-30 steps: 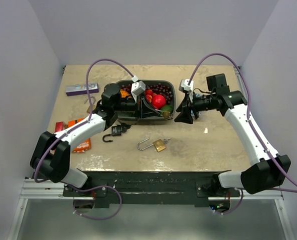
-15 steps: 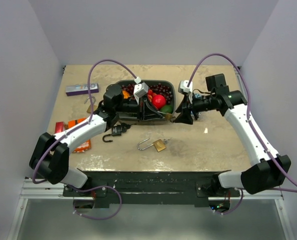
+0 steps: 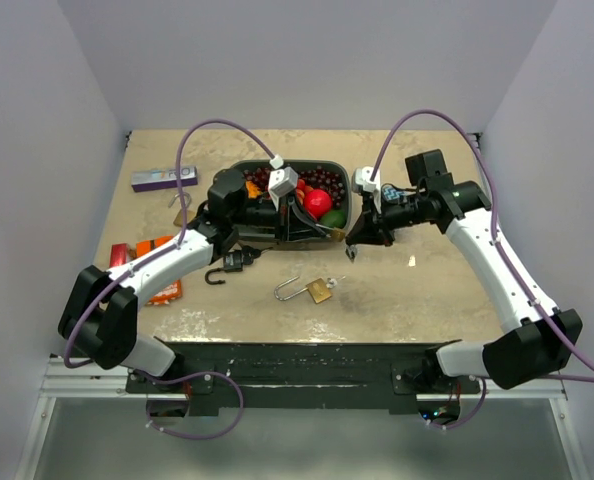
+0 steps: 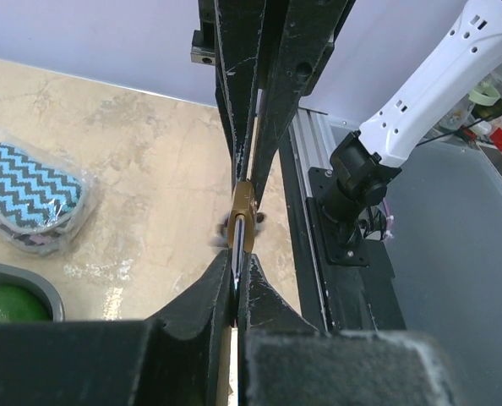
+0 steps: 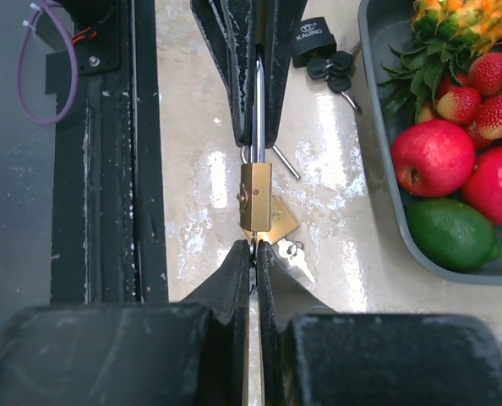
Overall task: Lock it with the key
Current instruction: Lock the lock, then place the key at the center of the board.
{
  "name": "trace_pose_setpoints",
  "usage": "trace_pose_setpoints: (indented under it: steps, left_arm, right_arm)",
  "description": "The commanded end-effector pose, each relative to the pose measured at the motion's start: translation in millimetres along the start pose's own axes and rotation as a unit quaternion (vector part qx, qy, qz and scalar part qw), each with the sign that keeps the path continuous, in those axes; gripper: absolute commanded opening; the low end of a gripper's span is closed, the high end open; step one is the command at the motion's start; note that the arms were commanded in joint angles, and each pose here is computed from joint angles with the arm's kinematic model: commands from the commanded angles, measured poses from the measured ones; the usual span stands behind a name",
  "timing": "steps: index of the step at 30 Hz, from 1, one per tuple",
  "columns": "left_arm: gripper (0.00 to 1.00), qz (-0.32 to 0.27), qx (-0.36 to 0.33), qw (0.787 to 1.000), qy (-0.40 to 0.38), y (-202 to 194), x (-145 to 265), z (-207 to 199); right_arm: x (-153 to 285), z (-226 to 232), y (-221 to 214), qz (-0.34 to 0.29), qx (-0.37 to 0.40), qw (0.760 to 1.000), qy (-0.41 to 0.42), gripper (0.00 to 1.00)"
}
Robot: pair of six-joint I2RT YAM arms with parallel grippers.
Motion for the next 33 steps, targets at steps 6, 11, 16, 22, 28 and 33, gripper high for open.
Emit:
trace_pose_setpoints:
  steps: [6, 11, 16, 22, 28, 33]
  left_arm:
    - [0.0, -0.034, -0.047, 0.998, 0.03, 24.2, 19.6, 3.8]
    - [0.0, -0.034, -0.055, 0.997, 0.047, 30.8, 34.3, 10.7]
    - [0.0, -0.032, -0.057, 0.996, 0.063, 32.7, 44.1, 15.4]
    - [0.0, -0.019, -0.063, 0.995, 0.081, 31.4, 49.5, 14.7]
    - [0.0, 0.004, -0.075, 0.992, 0.103, 27.3, 53.1, 17.9]
    - [0.0, 0.018, -0.081, 0.989, 0.121, 21.8, 55.9, 22.3]
  right_arm:
    - [18.9, -4.3, -4.1, 0.018, 0.012, 0.999, -0.041, 0.0]
    - [31.9, -20.0, -26.8, 0.042, -0.017, 0.998, -0.052, 0.0]
    - [58.0, -42.9, -46.9, 0.049, -0.047, 0.994, -0.089, 0.0]
    - [119.4, -127.1, -87.1, 0.044, -0.14, 0.966, -0.211, 0.0]
    - [161.6, -233.9, -112.8, 0.051, -0.19, 0.897, -0.396, 0.0]
    - [175.7, -303.0, -121.6, 0.036, -0.207, 0.849, -0.484, 0.0]
Point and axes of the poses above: each gripper's point midway between its finger pads, its own x axis back along the fingers, its own z axis along the line the jaws close on, y = z × x, the point moved 10 cm from there along x, back along the fingers, and after that the axes turned 2 degrees about -x, right-handed, at the moved point
